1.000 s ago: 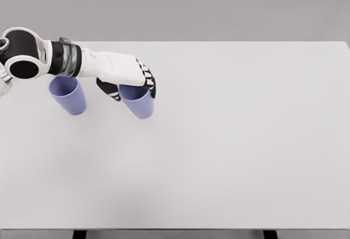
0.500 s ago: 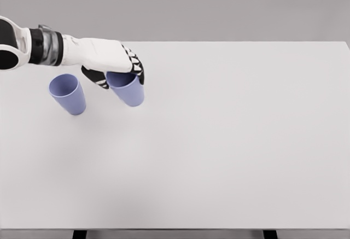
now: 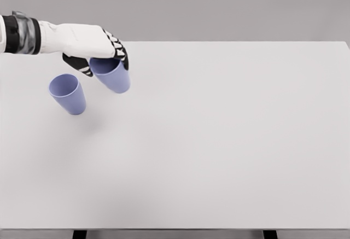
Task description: Place the right cup on the left cup with left arm
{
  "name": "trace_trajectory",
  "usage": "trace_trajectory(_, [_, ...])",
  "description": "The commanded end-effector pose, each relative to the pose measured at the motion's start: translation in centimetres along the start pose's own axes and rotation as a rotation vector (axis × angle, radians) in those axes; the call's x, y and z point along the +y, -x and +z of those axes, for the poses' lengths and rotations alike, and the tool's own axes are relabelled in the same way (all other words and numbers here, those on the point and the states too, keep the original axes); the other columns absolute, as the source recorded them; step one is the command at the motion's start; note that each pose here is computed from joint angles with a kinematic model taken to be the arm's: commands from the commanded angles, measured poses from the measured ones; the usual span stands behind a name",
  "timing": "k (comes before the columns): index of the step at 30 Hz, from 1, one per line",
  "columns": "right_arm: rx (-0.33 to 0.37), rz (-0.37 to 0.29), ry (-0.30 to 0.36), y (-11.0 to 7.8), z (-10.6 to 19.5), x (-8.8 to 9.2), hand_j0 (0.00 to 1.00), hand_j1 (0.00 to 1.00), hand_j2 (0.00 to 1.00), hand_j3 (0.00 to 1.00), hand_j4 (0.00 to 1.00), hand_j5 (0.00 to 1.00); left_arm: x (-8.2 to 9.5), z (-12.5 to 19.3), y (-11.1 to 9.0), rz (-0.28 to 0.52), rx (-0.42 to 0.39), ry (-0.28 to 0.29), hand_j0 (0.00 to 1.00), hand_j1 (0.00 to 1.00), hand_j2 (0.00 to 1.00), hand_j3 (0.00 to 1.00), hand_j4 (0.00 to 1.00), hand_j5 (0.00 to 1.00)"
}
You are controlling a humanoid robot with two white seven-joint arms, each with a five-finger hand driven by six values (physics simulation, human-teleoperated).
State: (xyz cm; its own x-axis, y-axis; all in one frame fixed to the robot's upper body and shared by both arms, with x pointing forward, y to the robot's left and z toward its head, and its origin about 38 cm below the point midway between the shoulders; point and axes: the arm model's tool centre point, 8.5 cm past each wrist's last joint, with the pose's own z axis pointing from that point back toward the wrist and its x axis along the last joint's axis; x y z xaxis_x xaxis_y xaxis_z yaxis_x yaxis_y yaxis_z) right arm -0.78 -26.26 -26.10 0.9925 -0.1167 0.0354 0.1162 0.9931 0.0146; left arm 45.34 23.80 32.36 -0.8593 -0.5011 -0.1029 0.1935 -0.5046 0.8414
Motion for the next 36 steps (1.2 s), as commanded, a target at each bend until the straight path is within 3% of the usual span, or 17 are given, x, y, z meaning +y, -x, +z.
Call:
trace_trajectory(1, [0.000, 0.000, 0.000, 0.0, 0.0, 0.0, 1.00, 1.00, 1.00, 1.00, 1.00, 1.00, -0.2, 0.7, 0.5, 0.007, 0.020, 0.001, 0.69, 0.69, 0.69, 0.69, 0.69, 0.69])
trace_trajectory(18, [0.000, 0.000, 0.000, 0.0, 0.0, 0.0, 1.00, 1.00, 1.00, 1.00, 1.00, 1.00, -0.4, 4.6, 3.2, 0.023, 0.130, 0.006, 0.69, 0.69, 0.69, 0.69, 0.69, 0.69])
trace_trajectory(36, [0.002, 0.000, 0.000, 0.0, 0.0, 0.0, 1.00, 1.00, 1.00, 1.00, 1.00, 1.00, -1.4, 7.4, 4.3, 0.043, 0.193, 0.019, 0.69, 0.69, 0.69, 0.69, 0.69, 0.69])
